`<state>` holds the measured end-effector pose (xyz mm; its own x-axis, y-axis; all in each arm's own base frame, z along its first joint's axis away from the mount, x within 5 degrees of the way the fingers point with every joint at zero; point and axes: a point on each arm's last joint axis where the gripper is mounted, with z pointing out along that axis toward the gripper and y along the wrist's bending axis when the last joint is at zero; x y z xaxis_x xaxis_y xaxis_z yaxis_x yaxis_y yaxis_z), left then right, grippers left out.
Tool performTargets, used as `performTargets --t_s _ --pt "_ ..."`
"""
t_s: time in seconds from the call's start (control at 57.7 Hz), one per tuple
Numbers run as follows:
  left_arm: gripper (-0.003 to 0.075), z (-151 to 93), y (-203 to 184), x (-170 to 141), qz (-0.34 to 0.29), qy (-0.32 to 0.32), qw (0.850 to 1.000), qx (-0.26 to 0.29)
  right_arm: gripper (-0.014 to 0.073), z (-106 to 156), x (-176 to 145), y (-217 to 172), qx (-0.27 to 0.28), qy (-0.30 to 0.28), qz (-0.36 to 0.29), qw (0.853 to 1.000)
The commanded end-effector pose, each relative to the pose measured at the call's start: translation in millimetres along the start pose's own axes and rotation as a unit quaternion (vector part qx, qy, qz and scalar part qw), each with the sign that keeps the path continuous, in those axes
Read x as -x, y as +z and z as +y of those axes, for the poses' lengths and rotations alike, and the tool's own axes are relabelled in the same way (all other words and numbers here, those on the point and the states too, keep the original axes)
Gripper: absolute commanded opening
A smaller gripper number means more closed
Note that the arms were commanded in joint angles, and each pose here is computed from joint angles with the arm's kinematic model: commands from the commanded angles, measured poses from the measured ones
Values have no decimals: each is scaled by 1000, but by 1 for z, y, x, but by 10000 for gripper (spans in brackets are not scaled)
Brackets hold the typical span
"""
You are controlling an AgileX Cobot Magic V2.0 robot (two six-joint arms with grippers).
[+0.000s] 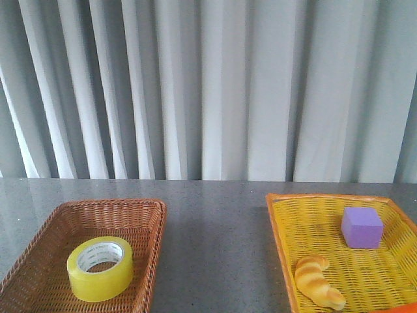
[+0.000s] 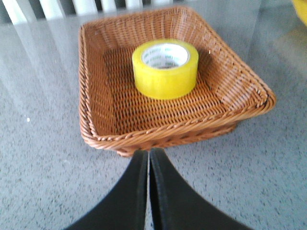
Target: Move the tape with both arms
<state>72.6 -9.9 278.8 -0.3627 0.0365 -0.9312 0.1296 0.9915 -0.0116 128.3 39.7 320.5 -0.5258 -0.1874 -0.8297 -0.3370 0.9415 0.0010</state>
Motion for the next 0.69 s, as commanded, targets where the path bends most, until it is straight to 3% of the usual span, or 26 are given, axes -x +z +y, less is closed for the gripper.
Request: performTargets --t_s 0.0,0.277,0.433,0.676 --pt "-6 0 -6 -5 -109 -6 994 0 -7 -2 12 -6 -8 2 -43 999" --pt "-6 4 -3 -58 -199 -16 979 31 -7 -2 12 -6 -8 2 -42 999" --pt "-6 6 9 -74 -218 -33 975 33 -7 -2 12 -6 -7 2 -42 999" --pt "-6 6 9 -73 -227 -37 973 32 -7 -2 12 -6 -7 2 -42 999"
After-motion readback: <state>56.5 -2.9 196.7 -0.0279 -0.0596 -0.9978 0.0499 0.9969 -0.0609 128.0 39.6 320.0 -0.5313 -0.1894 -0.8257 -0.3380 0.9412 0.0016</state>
